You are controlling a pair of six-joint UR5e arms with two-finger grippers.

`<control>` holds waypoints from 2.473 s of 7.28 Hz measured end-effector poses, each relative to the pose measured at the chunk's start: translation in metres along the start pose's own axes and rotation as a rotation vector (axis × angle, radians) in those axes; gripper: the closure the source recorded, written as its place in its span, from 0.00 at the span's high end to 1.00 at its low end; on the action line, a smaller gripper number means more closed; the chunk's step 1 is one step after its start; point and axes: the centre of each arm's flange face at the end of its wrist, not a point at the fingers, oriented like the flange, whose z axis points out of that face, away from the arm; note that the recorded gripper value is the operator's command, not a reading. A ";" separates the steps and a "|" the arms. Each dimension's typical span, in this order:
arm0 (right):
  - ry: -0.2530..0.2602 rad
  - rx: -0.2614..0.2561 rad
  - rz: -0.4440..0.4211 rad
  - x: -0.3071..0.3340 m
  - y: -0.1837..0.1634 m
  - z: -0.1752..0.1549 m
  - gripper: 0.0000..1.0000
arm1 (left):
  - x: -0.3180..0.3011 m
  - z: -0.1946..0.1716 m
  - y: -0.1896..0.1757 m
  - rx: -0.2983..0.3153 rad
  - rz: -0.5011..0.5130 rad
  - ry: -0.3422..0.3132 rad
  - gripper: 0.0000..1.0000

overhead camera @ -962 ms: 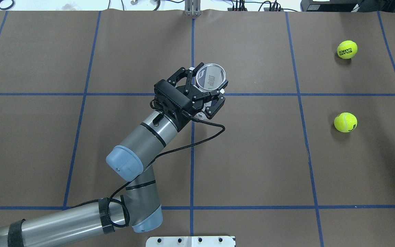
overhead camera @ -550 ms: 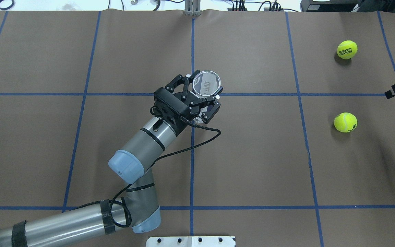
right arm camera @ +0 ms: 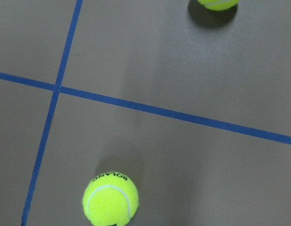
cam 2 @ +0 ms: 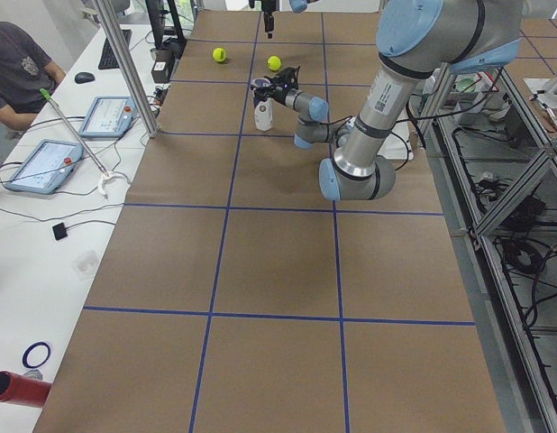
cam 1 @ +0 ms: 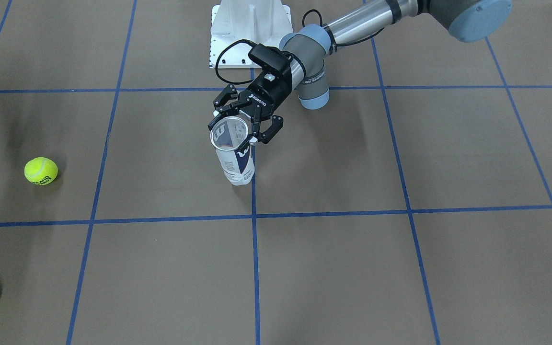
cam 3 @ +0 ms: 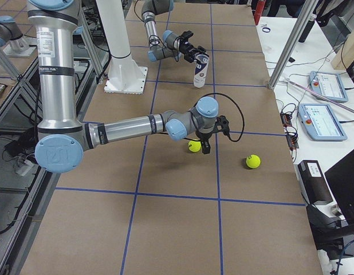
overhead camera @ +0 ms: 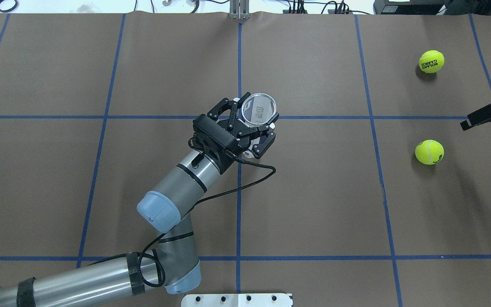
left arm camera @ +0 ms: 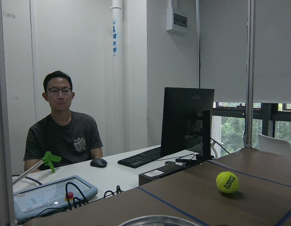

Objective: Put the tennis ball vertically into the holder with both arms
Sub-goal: 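Hold the holder upright with left gripper while right gripper reaches for a ball, then lower the right gripper and close it on the nearer tennis ball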

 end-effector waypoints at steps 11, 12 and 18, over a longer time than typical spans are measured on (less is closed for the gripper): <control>0.038 -0.008 -0.031 -0.013 -0.002 0.015 1.00 | -0.026 -0.022 0.025 0.055 -0.030 0.011 0.84; 0.037 -0.011 -0.031 -0.014 -0.002 0.017 1.00 | -0.026 -0.022 0.026 0.054 -0.030 0.011 0.84; 0.102 -0.081 -0.044 -0.056 0.010 0.077 1.00 | -0.026 -0.022 0.027 0.054 -0.031 0.012 0.84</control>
